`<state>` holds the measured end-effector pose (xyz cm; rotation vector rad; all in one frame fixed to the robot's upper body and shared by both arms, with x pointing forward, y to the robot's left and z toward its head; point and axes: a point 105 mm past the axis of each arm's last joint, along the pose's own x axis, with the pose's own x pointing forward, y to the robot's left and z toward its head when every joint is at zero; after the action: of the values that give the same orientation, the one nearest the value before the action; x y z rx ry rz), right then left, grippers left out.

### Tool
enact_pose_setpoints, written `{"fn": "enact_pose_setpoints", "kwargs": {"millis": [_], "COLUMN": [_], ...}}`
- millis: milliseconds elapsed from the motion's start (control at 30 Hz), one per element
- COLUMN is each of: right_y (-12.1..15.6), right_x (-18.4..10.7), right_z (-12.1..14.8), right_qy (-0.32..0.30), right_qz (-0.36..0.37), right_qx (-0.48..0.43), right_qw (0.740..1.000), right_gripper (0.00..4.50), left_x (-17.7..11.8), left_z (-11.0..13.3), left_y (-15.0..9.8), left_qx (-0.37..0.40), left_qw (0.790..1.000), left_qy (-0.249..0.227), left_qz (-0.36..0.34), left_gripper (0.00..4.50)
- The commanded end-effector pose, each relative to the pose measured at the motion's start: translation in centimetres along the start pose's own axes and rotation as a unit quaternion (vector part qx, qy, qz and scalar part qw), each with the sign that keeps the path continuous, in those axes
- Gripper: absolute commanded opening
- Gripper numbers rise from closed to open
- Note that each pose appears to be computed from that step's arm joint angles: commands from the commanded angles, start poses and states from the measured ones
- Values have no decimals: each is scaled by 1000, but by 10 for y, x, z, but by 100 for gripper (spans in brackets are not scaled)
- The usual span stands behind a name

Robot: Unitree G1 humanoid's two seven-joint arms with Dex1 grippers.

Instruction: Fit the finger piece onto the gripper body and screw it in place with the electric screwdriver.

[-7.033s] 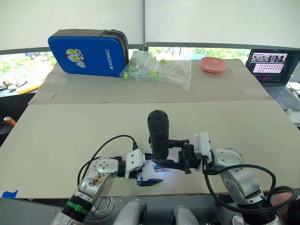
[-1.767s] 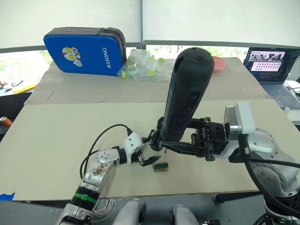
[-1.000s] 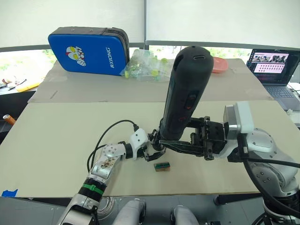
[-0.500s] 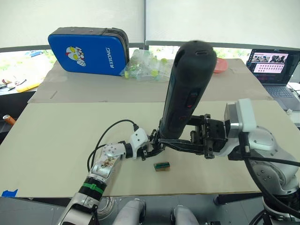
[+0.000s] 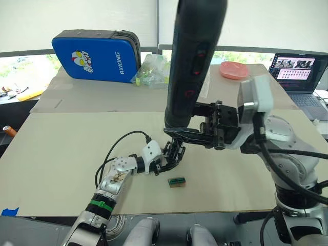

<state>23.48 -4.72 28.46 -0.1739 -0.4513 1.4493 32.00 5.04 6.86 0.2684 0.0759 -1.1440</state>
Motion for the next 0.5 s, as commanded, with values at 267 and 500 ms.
{"fn": "enact_pose_setpoints", "kwargs": {"millis": [267, 500], "right_y": [-1, -6], "right_x": [6, 13], "right_z": [-5, -12], "right_qy": [-4, 5], "right_qz": [-2, -11], "right_qx": [-15, -12], "right_qw": [1000, 1000], "right_gripper": [191, 191], "left_x": [-3, -4], "left_z": [-13, -13], "left_y": [-6, -6], "left_qx": [-19, -19], "left_qw": [1000, 1000], "left_qy": [22, 23], "left_qz": [-7, -8], "left_gripper": [229, 229]}}
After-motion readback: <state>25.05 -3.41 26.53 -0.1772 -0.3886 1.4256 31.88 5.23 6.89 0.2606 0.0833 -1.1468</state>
